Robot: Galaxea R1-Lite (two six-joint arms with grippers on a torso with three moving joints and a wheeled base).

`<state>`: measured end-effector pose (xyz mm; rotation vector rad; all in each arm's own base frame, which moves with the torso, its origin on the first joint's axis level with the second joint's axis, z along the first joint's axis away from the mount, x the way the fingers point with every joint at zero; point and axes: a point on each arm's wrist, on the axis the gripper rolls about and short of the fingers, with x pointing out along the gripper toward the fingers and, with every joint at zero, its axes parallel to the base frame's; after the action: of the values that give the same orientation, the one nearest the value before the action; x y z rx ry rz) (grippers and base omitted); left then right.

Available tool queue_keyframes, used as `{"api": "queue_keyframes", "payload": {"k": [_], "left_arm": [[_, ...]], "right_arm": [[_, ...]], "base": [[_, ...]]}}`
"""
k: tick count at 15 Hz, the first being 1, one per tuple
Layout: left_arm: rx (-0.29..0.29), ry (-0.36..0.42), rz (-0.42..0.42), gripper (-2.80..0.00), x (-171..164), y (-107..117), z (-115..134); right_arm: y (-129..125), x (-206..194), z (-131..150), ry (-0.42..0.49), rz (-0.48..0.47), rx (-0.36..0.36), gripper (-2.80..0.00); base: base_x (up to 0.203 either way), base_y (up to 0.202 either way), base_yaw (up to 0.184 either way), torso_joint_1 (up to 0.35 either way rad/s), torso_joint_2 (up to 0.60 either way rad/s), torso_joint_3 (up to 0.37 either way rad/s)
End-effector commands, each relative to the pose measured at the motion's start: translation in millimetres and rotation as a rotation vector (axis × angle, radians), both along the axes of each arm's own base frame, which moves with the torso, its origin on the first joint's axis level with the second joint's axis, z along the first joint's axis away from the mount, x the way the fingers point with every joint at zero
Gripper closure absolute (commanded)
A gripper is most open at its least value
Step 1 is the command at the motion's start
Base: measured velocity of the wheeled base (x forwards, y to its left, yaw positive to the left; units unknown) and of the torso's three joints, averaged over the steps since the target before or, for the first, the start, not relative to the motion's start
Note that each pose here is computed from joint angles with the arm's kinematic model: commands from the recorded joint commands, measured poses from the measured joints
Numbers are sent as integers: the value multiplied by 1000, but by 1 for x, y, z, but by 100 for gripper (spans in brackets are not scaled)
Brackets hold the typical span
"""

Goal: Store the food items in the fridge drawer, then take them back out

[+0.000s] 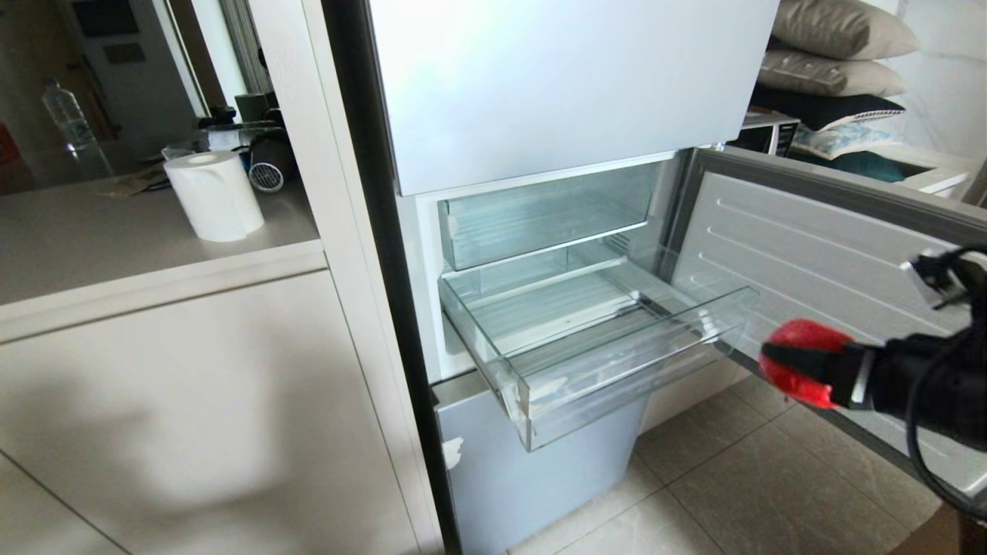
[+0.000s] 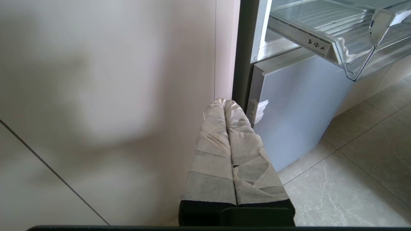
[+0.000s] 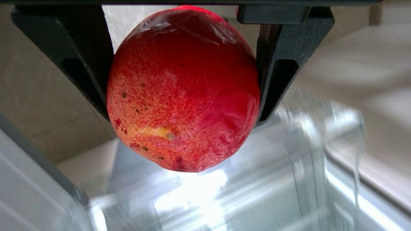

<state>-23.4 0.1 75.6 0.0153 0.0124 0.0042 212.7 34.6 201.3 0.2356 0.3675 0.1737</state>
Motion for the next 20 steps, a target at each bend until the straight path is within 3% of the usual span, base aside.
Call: {"api": "queue_keyframes", "payload": {"k": [1, 7, 10, 20], "left_arm": [[0, 1, 0, 0, 0, 0, 0], [0, 1, 0, 0, 0, 0, 0], [0, 1, 0, 0, 0, 0, 0], [0, 1, 0, 0, 0, 0, 0]], "right_arm": [[17, 69, -18, 87, 1, -7, 0], [46, 162, -29, 6, 27, 1, 0], [61, 197, -49, 1, 55, -31, 0], [82, 265, -63, -113, 61, -35, 0]], "base": [[0, 0, 0, 0, 0, 0], [0, 0, 0, 0, 0, 0], [0, 0, 0, 0, 0, 0], [0, 0, 0, 1, 3, 1]]}}
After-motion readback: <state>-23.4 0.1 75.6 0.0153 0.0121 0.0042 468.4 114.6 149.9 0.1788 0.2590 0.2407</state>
